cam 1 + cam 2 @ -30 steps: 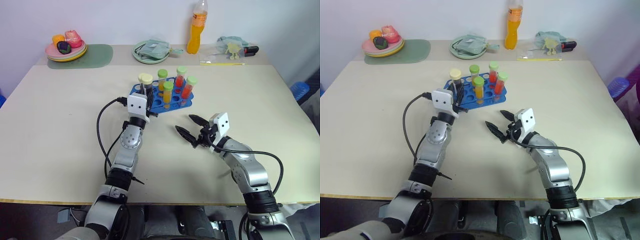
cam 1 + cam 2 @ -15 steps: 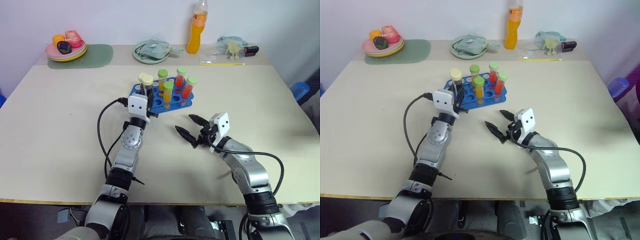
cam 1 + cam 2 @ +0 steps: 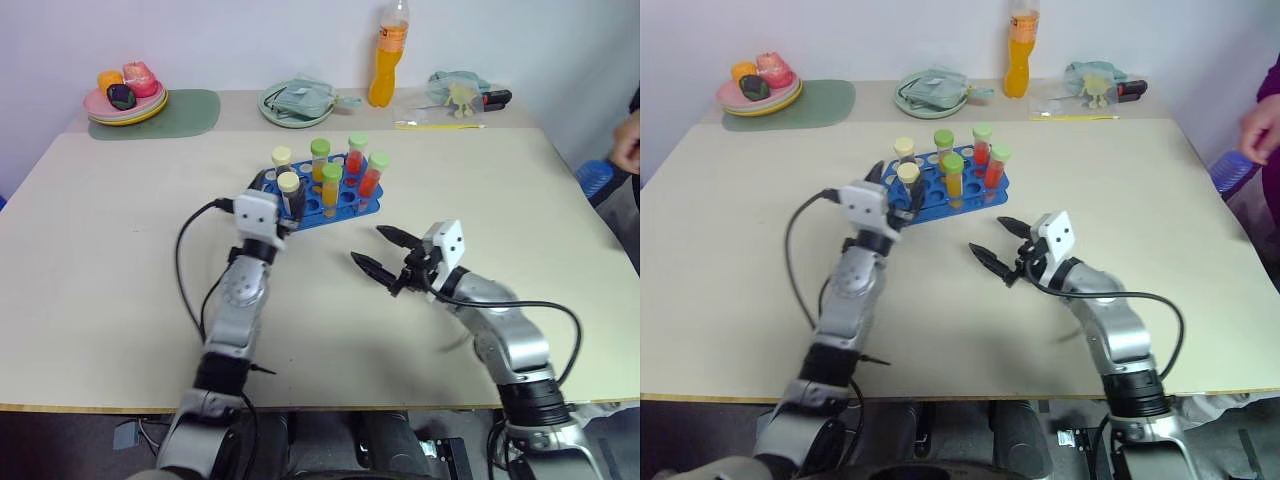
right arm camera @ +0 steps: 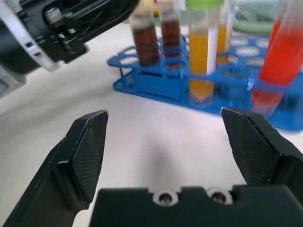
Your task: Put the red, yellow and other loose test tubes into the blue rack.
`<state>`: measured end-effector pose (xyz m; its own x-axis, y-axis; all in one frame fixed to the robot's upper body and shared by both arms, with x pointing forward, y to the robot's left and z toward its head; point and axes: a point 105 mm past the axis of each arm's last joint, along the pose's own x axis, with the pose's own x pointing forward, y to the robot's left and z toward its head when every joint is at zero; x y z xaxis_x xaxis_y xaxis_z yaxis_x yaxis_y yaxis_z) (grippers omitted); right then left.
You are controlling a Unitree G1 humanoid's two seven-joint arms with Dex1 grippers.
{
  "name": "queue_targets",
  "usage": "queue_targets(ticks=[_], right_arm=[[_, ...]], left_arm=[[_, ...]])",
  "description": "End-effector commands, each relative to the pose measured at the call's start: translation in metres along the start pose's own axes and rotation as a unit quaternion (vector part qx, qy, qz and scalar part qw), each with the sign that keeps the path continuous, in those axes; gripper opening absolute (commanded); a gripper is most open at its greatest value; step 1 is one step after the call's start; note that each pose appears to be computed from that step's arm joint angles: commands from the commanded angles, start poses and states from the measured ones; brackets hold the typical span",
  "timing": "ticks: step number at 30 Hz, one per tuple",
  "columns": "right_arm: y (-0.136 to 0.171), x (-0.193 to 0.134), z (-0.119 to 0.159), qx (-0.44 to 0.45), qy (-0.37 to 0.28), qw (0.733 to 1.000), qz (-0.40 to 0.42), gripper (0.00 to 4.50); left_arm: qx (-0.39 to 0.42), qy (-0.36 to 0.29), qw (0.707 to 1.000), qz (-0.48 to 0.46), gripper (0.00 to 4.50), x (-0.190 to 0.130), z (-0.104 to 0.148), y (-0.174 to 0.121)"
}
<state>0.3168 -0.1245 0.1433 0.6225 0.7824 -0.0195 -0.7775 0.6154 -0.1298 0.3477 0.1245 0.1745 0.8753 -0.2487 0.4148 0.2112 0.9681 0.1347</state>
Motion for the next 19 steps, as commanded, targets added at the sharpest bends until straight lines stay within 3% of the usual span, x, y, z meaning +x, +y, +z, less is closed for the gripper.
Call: queue_targets(ticks=[1, 6, 9, 19], right_arm=[[-0.013, -0.026, 0.024, -0.044, 0.005, 0.999, 0.03, 4.22], [-0.05, -0.057, 0.023, -0.047, 0.045, 0.998, -0.006, 4.22], [-0.069, -0.068, 0.026, -0.04, 0.046, 0.998, -0.03, 4.22], [-0.08, -0.076, 0.021, -0.036, 0.066, 0.997, -0.035, 4.22]], left_arm=[[0.016, 0.033, 0.998, -0.048, 3.67, -0.048, 0.022, 0.04], [0.046, 0.131, 0.988, -0.066, 3.67, -0.108, 0.024, 0.083], [0.048, 0.173, 0.981, -0.074, 3.67, -0.13, 0.023, 0.094], [0.046, 0.199, 0.976, -0.069, 3.67, -0.141, 0.021, 0.094]])
